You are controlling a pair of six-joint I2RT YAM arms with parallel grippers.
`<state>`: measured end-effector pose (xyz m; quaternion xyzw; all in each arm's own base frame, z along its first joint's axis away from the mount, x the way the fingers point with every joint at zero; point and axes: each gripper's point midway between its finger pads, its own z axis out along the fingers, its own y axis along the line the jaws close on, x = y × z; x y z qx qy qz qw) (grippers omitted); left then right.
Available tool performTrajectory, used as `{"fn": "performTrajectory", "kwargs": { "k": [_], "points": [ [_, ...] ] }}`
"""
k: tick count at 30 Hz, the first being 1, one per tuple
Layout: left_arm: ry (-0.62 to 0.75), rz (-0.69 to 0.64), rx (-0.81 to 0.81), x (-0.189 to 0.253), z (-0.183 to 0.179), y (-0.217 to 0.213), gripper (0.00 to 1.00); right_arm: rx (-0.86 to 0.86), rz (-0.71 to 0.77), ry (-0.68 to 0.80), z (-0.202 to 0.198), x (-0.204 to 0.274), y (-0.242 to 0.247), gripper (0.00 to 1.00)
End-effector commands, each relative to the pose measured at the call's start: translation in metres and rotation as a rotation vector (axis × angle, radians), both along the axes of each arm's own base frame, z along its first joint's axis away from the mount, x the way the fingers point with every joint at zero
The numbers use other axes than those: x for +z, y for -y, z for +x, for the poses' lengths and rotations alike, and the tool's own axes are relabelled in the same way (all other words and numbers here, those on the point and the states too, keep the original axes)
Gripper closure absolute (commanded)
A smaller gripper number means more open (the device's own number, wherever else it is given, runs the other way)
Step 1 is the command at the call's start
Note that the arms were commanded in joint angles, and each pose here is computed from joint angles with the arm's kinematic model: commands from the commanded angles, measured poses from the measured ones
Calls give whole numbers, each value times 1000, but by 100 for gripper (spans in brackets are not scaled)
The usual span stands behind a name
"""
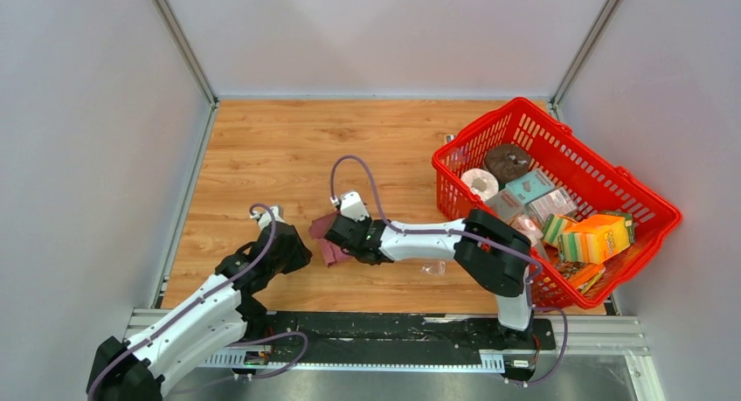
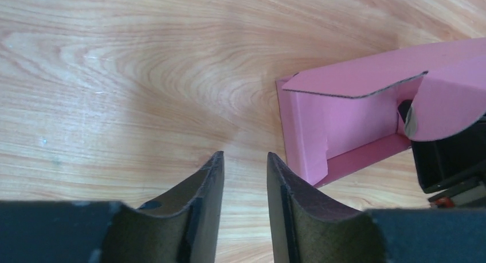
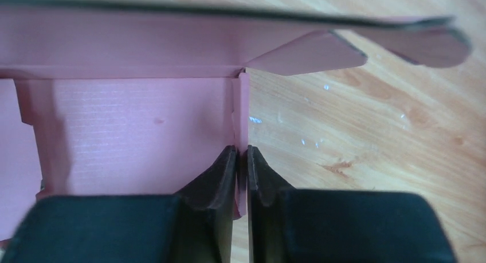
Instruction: Fold the paper box
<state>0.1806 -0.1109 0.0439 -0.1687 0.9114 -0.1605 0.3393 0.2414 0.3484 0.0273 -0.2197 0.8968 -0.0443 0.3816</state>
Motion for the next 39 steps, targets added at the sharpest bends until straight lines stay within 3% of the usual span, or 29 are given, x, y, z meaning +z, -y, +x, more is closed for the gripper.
{"fn": "performTrajectory", "kwargs": {
  "k": [1,10,15,27,39],
  "points": [
    [35,-33,-64,25,11,17,57,60,149,-151,-13,13,-4,75],
    [56,-92,-87,34,12,27,51,128,364,-202,-19,72,-8,57],
    [8,-80,-99,34,19,36,55,143,431,-213,-20,77,-4,58],
    [-114,-57,-72,12,27,49,55,166,389,-219,-7,38,-8,59],
    [-123,20,-55,-3,32,46,67,188,371,-227,-2,24,-17,72]
  ]
}}
